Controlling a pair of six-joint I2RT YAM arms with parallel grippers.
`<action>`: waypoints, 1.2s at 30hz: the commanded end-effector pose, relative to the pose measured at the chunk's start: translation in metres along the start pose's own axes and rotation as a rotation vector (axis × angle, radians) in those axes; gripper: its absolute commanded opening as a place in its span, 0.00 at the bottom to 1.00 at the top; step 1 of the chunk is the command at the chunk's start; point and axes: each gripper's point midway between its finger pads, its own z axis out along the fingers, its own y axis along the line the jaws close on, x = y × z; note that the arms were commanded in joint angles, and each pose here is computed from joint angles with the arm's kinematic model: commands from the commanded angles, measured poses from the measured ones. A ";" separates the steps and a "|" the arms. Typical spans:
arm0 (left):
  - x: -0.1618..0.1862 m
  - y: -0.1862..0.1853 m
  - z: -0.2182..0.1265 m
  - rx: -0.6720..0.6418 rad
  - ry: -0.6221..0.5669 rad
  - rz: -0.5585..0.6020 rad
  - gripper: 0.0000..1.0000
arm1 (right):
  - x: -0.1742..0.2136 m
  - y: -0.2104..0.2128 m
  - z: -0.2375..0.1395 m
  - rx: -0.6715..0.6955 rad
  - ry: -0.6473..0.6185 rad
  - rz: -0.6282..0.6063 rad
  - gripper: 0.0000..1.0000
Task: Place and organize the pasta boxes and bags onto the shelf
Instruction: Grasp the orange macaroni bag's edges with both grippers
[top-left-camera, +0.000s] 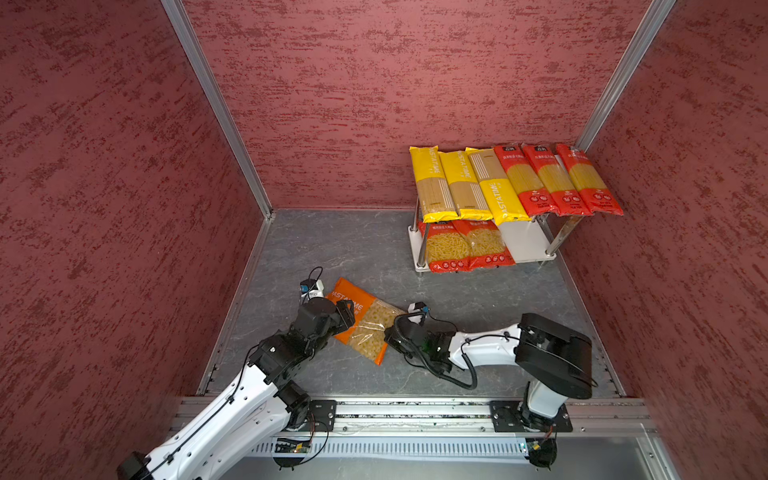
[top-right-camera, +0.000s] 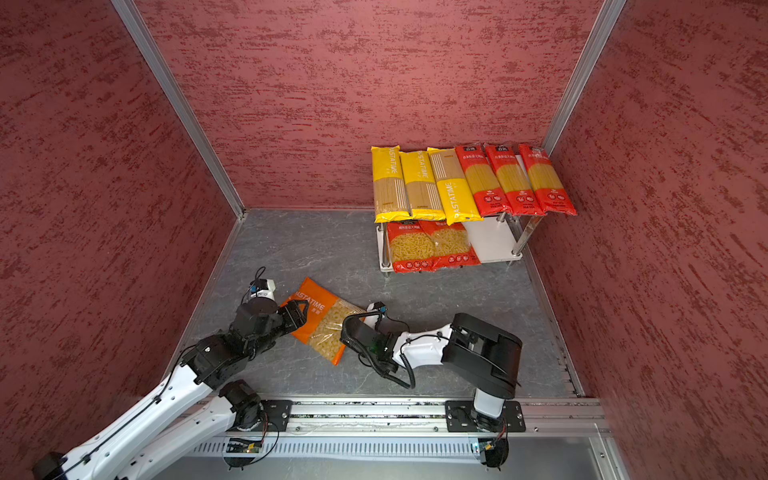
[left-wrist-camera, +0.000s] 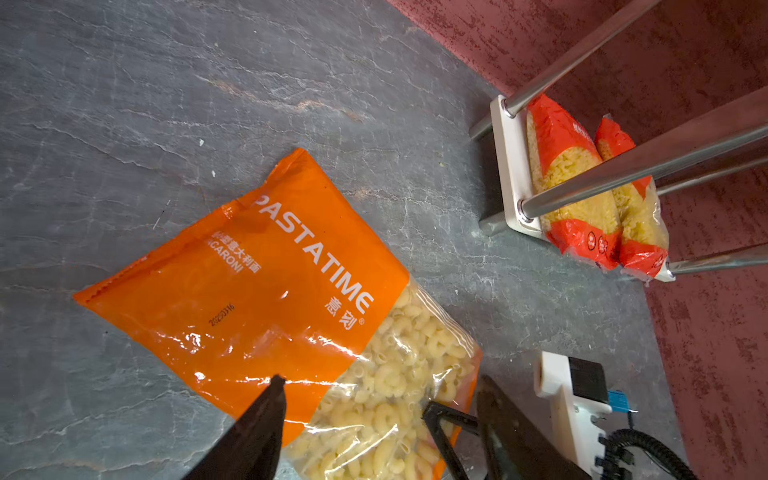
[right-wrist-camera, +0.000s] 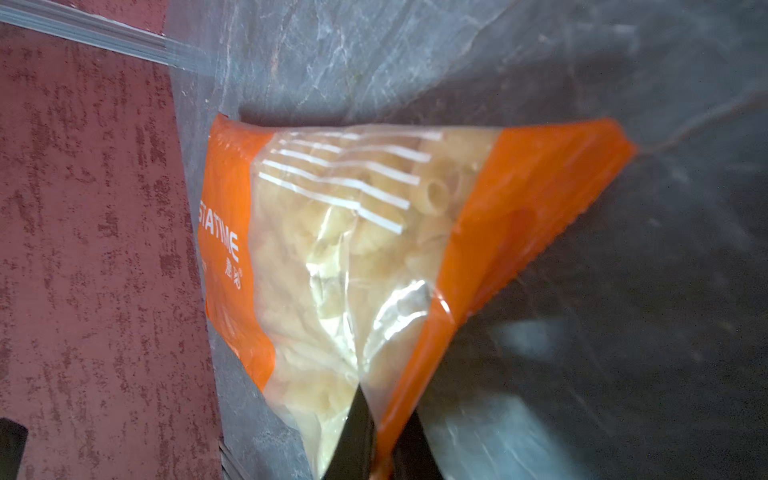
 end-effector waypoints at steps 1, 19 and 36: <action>0.008 0.006 0.000 -0.014 0.021 0.029 0.75 | 0.004 -0.008 -0.019 0.096 -0.015 0.038 0.13; 0.077 0.048 0.003 -0.119 0.280 -0.071 0.76 | -0.050 0.030 -0.076 0.129 -0.019 -0.391 0.57; 0.143 0.069 0.025 -0.126 0.456 -0.258 0.71 | -0.063 0.072 0.045 -0.058 0.211 -0.632 0.67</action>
